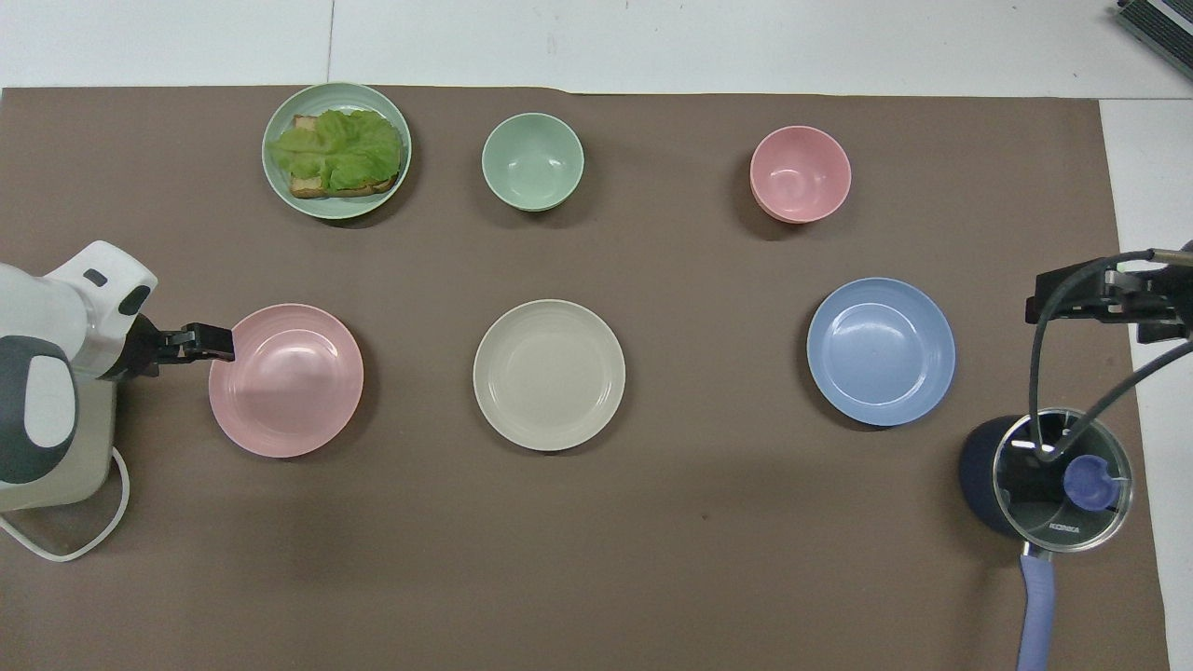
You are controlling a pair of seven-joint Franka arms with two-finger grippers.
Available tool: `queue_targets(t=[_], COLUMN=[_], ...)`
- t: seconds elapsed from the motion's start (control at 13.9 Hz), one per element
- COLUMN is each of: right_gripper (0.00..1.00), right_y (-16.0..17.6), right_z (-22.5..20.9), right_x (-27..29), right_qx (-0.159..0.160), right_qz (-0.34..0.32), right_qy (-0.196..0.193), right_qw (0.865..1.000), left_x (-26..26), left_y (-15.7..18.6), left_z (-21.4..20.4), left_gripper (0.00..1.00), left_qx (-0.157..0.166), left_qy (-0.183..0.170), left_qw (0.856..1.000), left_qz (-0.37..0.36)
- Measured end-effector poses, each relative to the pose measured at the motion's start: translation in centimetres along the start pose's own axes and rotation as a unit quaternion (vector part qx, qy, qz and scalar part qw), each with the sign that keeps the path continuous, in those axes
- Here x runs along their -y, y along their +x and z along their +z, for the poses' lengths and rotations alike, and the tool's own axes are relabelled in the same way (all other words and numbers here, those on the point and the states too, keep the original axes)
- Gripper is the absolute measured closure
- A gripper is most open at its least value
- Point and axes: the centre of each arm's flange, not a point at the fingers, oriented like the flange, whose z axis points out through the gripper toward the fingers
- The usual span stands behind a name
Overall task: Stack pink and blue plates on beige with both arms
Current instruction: 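Grasp the pink plate rim with the left gripper and lift it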
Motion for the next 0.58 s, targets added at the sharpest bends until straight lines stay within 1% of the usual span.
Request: queue_targets(t=[0.22,0.43,0.58], right_gripper=[0.00,0.00,0.00], right_y=[0.0,0.0,0.0], right_z=[0.0,0.0,0.0], right_x=[0.0,0.0,0.0], right_qx=[0.000,0.000,0.000], right_qz=[0.000,0.000,0.000], right_qy=[0.000,0.000,0.000], right_qw=[1.000,1.000,1.000], left_x=[0.2,0.3,0.7], left_y=[-1.1,-1.3,-1.1], left_z=[3.4,4.2,4.7], left_gripper=[0.00,0.00,0.00], left_qx=[0.009,0.008,0.001], left_qy=[0.002,0.002,0.002], left_qw=[1.000,1.000,1.000], left_qz=[0.006,0.015,0.025])
